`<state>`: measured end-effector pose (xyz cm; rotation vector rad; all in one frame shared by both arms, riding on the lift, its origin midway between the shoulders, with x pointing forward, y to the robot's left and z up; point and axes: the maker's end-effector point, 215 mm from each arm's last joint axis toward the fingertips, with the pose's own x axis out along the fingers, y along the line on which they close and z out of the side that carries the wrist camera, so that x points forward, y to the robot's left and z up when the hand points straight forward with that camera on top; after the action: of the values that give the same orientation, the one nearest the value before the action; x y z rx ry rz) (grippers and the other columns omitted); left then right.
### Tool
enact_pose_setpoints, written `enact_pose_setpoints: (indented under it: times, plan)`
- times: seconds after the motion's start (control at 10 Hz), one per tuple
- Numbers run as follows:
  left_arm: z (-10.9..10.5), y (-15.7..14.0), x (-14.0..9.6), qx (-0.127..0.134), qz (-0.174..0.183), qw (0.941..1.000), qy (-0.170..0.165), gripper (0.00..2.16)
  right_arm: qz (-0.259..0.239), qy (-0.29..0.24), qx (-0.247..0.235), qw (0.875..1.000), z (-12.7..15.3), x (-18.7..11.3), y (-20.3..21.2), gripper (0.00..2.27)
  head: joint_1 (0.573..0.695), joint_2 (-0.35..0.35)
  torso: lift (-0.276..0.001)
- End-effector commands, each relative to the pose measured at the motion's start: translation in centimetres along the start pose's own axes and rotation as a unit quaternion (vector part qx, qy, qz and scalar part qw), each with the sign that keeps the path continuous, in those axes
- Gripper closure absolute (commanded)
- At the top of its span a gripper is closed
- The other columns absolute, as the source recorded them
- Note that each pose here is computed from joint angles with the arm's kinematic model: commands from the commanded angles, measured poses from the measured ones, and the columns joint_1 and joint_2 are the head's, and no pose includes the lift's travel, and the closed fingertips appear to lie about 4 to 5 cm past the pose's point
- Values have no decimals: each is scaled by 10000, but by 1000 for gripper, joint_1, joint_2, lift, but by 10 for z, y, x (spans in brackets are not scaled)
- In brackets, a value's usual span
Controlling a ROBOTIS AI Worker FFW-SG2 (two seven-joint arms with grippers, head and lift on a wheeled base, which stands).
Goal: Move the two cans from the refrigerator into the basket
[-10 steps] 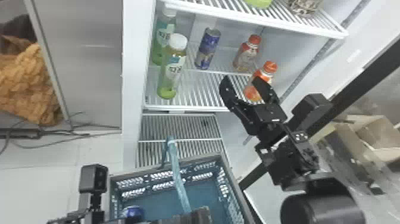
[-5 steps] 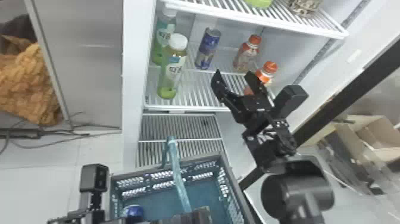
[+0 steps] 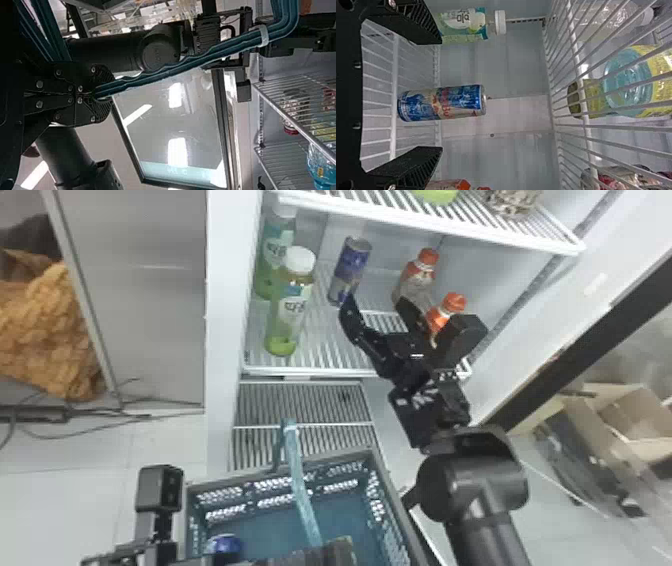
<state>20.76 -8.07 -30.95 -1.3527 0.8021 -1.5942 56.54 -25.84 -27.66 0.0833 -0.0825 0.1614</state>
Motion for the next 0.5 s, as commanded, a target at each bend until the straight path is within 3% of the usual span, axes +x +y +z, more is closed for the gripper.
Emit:
enact_pose_setpoints:
  times: [0.0,0.4]
  plan:
    - [0,0,0,9,10,10000,9,1188,-46,43,-28,10000,-5,6,-4,41,695,-350,-276]
    - [0,1,0,4,19,10000,19,1188,-72,10,-130,9999,-11,28,-8,1,695,-350,-276]
